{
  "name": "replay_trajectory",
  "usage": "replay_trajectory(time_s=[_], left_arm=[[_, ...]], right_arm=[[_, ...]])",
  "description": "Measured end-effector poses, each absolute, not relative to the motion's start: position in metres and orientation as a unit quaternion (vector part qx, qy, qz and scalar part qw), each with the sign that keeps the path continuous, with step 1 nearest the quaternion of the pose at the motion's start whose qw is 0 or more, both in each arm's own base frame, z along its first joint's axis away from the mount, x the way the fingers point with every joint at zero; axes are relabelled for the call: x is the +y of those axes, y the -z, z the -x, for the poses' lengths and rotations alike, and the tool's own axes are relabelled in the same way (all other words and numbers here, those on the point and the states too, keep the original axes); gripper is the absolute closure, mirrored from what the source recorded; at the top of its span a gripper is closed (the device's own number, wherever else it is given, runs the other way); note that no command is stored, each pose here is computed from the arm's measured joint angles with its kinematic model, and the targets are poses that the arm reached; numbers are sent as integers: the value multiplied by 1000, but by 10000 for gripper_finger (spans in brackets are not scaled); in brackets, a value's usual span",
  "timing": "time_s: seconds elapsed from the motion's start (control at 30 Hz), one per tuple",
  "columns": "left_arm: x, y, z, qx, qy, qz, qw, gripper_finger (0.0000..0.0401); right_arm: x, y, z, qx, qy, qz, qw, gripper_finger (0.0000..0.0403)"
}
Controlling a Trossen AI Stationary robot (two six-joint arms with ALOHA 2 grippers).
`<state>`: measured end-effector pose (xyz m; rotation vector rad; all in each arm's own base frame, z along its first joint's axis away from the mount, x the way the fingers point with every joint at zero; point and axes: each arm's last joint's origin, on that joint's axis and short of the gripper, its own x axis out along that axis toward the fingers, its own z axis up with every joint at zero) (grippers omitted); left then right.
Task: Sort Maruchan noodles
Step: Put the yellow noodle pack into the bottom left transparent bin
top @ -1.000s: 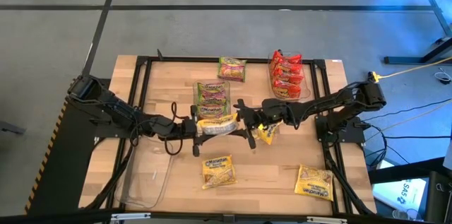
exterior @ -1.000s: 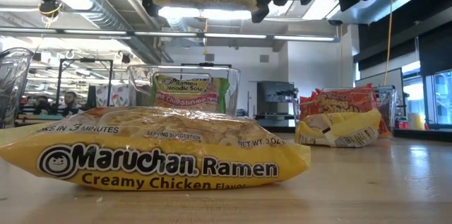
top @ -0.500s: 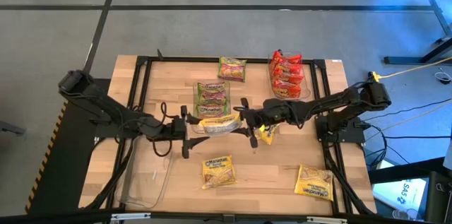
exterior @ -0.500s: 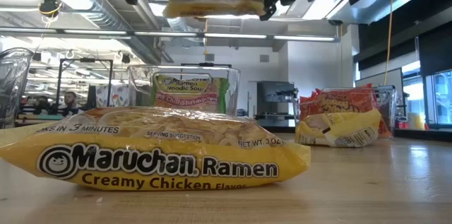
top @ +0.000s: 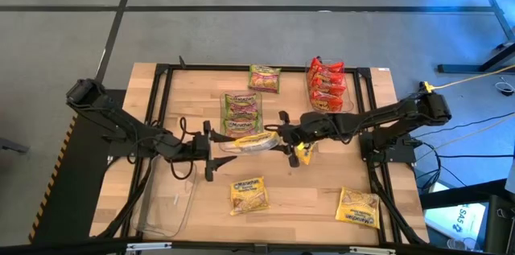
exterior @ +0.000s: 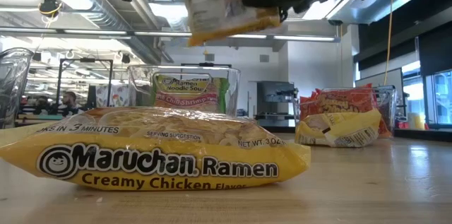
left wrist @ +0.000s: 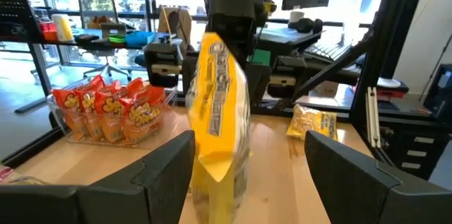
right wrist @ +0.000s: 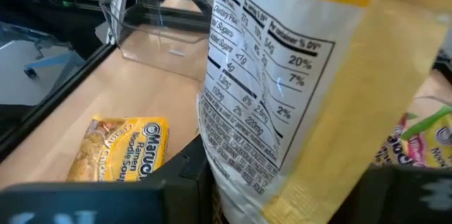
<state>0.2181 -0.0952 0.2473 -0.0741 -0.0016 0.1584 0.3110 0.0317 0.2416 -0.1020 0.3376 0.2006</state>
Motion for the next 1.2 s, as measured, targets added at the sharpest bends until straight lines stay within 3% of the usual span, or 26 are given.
replay_trajectory(time_s=[0.27, 0.7, 1.2], left_arm=[[-103, -249, -217, -13, -27, 81, 996, 140], [-138, -244, -239, -1, 10, 78, 997, 146], [-155, -248, -252, 47, -5, 30, 998, 147]], right_arm=[[68, -247, -297, 182, -127, 63, 973, 279], [146, -228, -273, 213, -81, 91, 969, 279], [158, -217, -282, 186, -44, 38, 981, 278]])
